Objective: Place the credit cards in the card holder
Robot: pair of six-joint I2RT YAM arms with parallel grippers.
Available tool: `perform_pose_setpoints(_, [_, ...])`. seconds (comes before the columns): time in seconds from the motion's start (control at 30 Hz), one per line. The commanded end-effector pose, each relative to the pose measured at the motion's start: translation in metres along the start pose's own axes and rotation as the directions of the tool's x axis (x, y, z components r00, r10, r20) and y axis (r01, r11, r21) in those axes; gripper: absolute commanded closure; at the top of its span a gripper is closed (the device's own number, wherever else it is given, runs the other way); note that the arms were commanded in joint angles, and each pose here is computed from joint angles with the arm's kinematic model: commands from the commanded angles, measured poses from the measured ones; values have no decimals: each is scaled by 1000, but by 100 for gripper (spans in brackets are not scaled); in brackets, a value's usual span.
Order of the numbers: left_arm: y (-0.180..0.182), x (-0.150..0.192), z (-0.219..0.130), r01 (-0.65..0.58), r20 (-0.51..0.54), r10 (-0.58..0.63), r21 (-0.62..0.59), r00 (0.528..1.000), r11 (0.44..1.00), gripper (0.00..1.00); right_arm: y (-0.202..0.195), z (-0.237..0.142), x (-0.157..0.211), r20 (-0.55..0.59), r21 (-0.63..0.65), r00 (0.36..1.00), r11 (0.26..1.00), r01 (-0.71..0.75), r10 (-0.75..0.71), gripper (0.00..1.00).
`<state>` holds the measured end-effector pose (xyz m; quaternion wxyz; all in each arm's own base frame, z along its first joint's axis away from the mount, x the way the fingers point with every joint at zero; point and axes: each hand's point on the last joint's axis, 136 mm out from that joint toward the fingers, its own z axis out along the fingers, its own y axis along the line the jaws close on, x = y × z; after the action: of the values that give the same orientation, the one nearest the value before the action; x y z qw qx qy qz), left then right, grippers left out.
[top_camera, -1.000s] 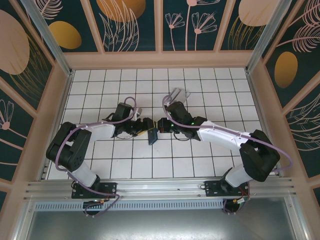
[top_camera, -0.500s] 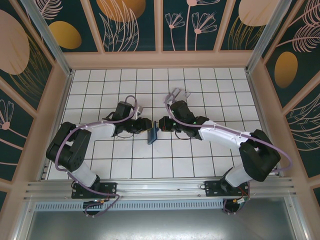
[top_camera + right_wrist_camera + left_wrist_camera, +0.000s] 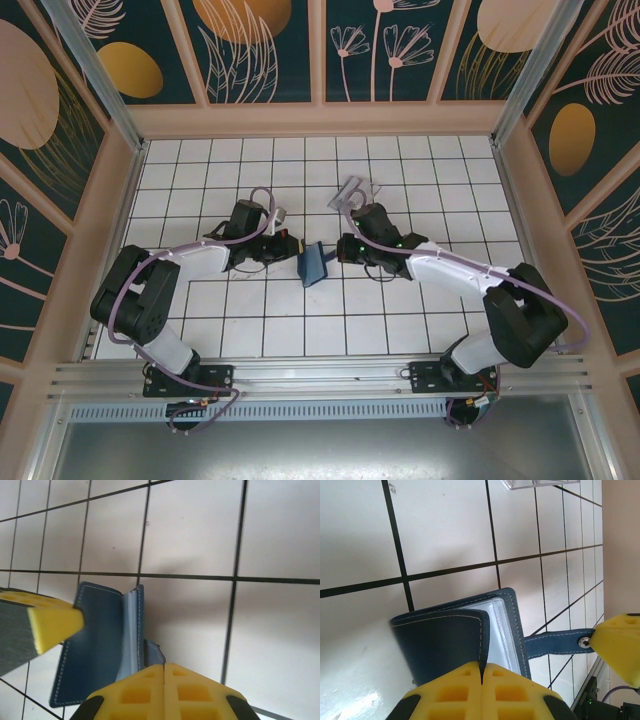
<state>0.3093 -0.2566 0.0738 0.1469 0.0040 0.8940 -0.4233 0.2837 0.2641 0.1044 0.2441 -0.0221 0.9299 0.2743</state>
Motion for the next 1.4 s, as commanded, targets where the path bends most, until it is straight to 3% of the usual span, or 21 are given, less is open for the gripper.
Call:
perform_pose_setpoints(0.0, [25, 10, 3, 34, -23, -37, -100, 999, 994, 100, -20, -11, -3, 34, 68, 999, 998, -7, 5, 97])
perform_pose_setpoints(0.07, [26, 11, 4, 46, -29, -49, -98, 998, 994, 100, -26, -14, -4, 48, 93, 999, 995, -19, 14, 94])
perform_pose_setpoints(0.2, [25, 9, 3, 38, -18, -40, -100, 999, 994, 100, -18, -25, -11, 85, 60, 996, 998, -12, 7, 66])
perform_pose_setpoints(0.4, [24, 13, 6, 60, -34, -62, -75, 997, 995, 100, 13, -38, -7, 47, -63, 999, 998, 5, -2, 65])
perform_pose_setpoints(0.5, [25, 11, 5, 65, -22, -67, -85, 997, 994, 100, 22, -41, -4, 50, -42, 999, 999, 21, -19, 60])
perform_pose_setpoints(0.57, [23, 11, 5, 65, -21, -67, -80, 998, 995, 100, 37, -46, -6, 61, -68, 998, 997, 39, -35, 53])
perform_pose_setpoints(0.63, [23, 9, 4, 60, -17, -62, -85, 998, 995, 100, 57, -44, -3, 43, -125, 998, 990, 61, -56, 39])
perform_pose_setpoints(0.73, [22, 6, 5, 66, -15, -67, -86, 998, 994, 100, 70, -27, 8, 3, -114, 996, 989, 91, -91, 26])
perform_pose_setpoints(1.03, [11, 6, 1, 92, -16, -93, -47, 996, 995, 100, 67, 21, 40, -74, -13, 994, 996, 83, -84, 23])
perform_pose_setpoints(1.37, [-3, 5, -2, 115, -20, -115, 12, 993, 993, 100, 61, 51, 48, -108, 6, 994, 999, 34, -33, 19])
